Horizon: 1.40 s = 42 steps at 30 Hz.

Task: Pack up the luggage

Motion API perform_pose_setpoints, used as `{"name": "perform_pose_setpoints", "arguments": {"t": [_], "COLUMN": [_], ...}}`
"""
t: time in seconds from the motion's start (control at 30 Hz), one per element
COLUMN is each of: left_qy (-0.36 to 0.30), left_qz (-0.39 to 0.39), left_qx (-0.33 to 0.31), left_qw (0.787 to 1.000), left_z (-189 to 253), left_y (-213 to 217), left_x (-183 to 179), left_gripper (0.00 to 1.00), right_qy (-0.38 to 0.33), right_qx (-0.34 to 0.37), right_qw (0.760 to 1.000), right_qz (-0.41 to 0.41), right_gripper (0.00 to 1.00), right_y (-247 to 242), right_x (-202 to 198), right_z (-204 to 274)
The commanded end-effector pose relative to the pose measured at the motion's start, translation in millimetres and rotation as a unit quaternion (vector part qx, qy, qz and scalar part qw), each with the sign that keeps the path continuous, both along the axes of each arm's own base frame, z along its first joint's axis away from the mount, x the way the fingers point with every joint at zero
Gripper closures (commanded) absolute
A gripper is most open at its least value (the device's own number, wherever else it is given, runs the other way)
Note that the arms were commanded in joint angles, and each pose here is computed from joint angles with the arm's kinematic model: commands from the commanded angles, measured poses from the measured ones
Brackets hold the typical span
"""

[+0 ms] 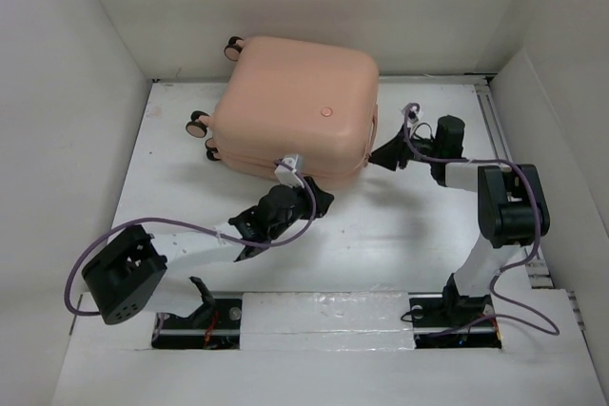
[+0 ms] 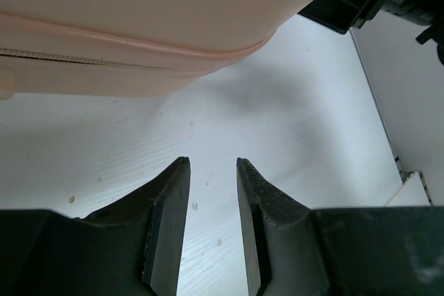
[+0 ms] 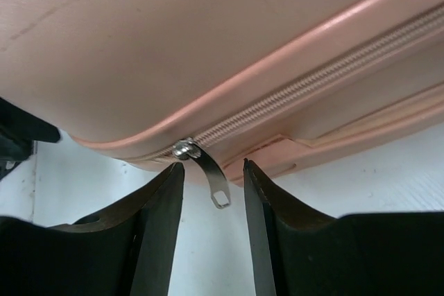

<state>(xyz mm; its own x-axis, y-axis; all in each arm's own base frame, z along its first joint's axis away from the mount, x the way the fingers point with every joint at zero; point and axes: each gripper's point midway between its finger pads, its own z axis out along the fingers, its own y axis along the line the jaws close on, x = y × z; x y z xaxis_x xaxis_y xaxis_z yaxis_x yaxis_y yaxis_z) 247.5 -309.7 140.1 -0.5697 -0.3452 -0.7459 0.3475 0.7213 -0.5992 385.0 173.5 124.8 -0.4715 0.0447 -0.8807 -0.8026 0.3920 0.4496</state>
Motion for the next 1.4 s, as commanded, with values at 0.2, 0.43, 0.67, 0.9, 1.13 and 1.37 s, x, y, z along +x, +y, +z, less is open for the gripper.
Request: {"name": "perform_pose_setpoints", "arguments": {"t": [0.2,0.43,0.67,0.9,1.13,1.37], "left_qy": [-0.025,-0.026,-0.021,-0.041,-0.037,-0.036], "left_qz": [-0.013,-0.010,0.010,0.037,0.059,0.052], "left_qx": [-0.020,-0.013,0.001,0.003,0.001,-0.001], "left_qw": [0.999,1.000,1.000,0.998,0.998,0.998], "left_z": [19,16,5,19,19,21], "left_y": [-20,-23,-23,-32,-38,-53], "left_x": [11,16,38,60,77,86], "left_gripper": [0.71,0.71,0.72,0.73,0.75,0.75], "right_qy": [-0.070,-0.070,-0.060,-0.040,-0.022,-0.038], "right_qx": [0.033,0.044,0.063,0.044,-0.077,-0.094], "right_qw": [0.994,0.993,0.994,0.998,0.994,0.992], "right_qz": [0.074,0.082,0.069,0.010,-0.076,-0.079], "right_gripper": [0.53,0.65,1.00,1.00,1.00,1.00], "right_y": [19,24,24,27,41,82], "right_x": [-2,-5,-18,-36,-67,-123], "right_z": [32,34,36,25,2,12]}}
